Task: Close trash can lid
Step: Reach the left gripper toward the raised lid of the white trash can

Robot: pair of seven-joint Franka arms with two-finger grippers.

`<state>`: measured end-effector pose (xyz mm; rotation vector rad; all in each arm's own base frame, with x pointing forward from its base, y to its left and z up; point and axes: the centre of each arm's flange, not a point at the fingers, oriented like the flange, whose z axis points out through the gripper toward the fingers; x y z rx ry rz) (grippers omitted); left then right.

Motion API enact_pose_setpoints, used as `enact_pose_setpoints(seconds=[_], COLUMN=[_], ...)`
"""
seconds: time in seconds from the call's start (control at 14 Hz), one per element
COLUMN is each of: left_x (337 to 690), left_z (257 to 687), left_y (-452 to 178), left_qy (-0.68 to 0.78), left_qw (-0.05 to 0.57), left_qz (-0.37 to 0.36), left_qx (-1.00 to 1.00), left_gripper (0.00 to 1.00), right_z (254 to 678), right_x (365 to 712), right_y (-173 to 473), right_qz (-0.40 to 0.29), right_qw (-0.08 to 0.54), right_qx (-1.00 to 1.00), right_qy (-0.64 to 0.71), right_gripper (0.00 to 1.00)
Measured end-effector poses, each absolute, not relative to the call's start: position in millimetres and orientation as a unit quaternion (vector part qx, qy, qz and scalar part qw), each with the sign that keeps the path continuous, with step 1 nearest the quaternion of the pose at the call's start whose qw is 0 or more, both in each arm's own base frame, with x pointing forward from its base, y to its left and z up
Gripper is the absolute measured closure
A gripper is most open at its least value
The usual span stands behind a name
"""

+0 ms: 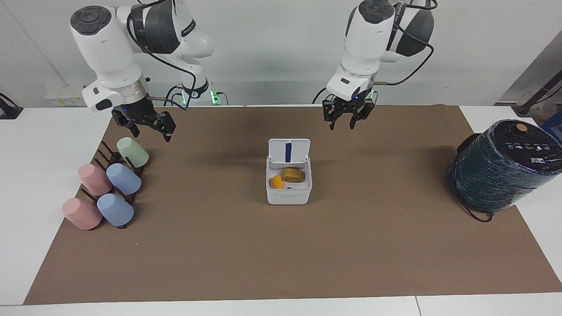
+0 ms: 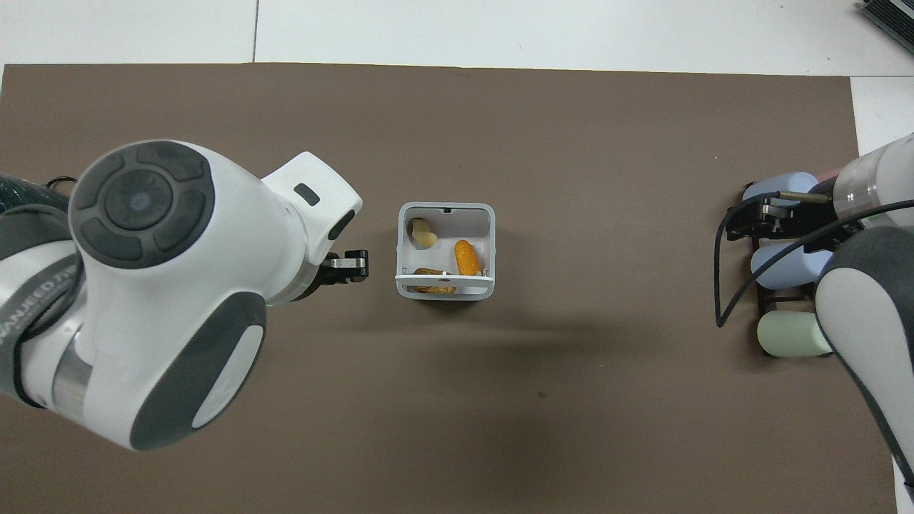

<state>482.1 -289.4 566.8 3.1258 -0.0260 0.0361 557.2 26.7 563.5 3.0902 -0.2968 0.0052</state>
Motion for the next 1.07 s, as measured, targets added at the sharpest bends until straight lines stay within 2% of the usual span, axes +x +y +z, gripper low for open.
enact_pose_setpoints(seconds=[0.21,0.71,1.07], left_x=[464.0,419.6,422.2], left_z=[562.0,546.3,510.4], left_y=[-310.9,-372.0,-383.3], left_qy=[-0.004,0.003,0.020], left_qw=[0.014,0.071,0.108], left_qz=[0.016,0.051,0.084], left_qx=[1.000,0.996,0.990], left_gripper=[0.86,0.92,0.92], right_z=[563.5,563.5,563.5], right_x=[557.2,557.2,557.2], right_y=[26.7,26.7,26.7], right_qz=[0.002,0.002,0.002], right_qw=[0.019,0.019,0.019], right_qx=[0.995,0.995,0.995], right_qy=[-0.096,-0.096,-0.096], right_gripper=[0.00,0.00,0.00])
